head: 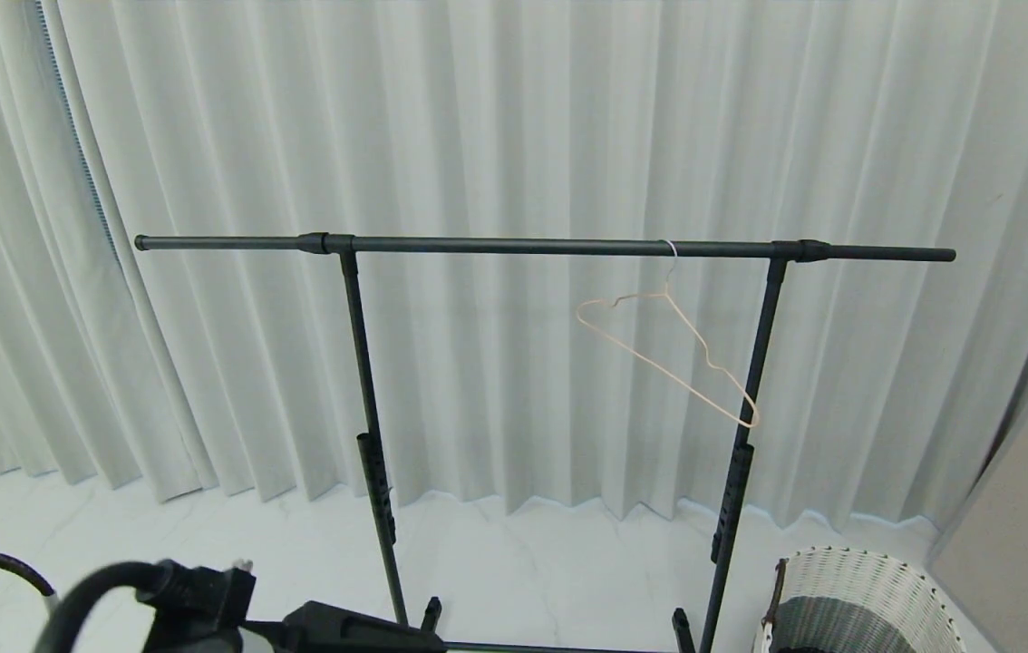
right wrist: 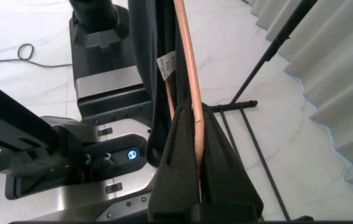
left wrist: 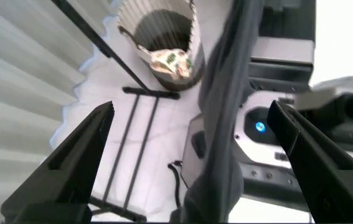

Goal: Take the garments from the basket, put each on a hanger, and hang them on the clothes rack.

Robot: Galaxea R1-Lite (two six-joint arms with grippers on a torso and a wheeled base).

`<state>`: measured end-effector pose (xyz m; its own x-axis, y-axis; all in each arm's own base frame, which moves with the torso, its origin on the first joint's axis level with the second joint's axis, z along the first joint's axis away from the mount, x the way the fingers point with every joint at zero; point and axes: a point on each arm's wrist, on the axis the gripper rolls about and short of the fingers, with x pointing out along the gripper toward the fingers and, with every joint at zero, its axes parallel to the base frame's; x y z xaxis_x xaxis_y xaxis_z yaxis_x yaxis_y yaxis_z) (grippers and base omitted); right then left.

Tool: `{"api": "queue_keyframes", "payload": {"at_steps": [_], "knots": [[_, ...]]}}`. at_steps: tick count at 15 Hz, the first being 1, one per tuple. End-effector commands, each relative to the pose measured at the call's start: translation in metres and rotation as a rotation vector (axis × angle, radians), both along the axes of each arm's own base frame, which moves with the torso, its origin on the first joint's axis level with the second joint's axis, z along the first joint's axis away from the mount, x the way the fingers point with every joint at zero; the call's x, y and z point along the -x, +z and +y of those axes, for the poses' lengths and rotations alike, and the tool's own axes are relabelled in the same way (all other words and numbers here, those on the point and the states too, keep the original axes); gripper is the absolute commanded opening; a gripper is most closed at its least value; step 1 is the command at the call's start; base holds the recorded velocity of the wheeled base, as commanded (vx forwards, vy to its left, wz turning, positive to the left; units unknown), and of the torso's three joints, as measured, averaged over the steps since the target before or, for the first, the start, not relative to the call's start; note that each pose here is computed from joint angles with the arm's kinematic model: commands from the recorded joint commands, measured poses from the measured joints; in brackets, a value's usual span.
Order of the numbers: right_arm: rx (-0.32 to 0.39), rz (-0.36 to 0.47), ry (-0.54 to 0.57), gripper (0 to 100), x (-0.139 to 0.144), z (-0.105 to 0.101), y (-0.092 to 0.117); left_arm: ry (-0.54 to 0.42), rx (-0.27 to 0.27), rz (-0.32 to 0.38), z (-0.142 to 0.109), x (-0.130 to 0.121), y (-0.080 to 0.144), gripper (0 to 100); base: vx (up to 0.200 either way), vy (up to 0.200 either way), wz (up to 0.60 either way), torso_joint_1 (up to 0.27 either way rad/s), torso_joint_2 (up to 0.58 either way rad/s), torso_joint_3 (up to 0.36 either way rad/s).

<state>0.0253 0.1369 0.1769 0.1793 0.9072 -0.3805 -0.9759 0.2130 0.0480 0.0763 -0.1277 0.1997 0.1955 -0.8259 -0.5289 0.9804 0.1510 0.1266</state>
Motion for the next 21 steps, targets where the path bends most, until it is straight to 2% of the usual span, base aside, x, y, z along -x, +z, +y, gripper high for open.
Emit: {"api": "queue_keyframes", "payload": {"at_steps": [1,6,7,13,14,17,21], "knots": [[0.002,0.0,0.001,0,0.0,0.001,0.0,-0.028,-0.019,0.013,-0.002,0.003,-0.006,100,0.0,0.0,0.0,0.0,0.0,0.0],[-0.002,-0.004,-0.001,0,0.0,0.002,0.001,-0.035,-0.035,0.021,-0.004,0.004,-0.009,100,0.0,0.0,0.0,0.0,0.0,0.0],[-0.003,-0.005,-0.001,0,0.0,0.002,0.001,-0.033,-0.036,0.021,-0.004,0.004,-0.009,0,0.0,0.0,0.0,0.0,0.0,0.0],[-0.008,-0.018,-0.004,0,0.0,0.001,0.002,-0.031,-0.035,0.018,-0.003,0.004,-0.009,0,0.0,0.0,0.0,0.0,0.0,0.0],[-0.008,-0.021,-0.007,100,0.0,0.001,0.002,-0.03,-0.036,0.018,-0.003,0.004,-0.009,0,0.0,0.0,0.0,0.0,0.0,0.0],[0.002,-0.044,-0.061,100,-0.002,0.0,0.002,0.001,-0.045,0.003,-0.001,0.004,-0.01,0,0.0,0.0,0.0,0.0,0.0,0.0],[0.016,-0.066,-0.217,100,-0.016,-0.006,0.0,0.217,-0.112,-0.103,0.01,0.002,-0.014,0,0.0,0.0,0.0,0.0,0.0,0.0]]}}
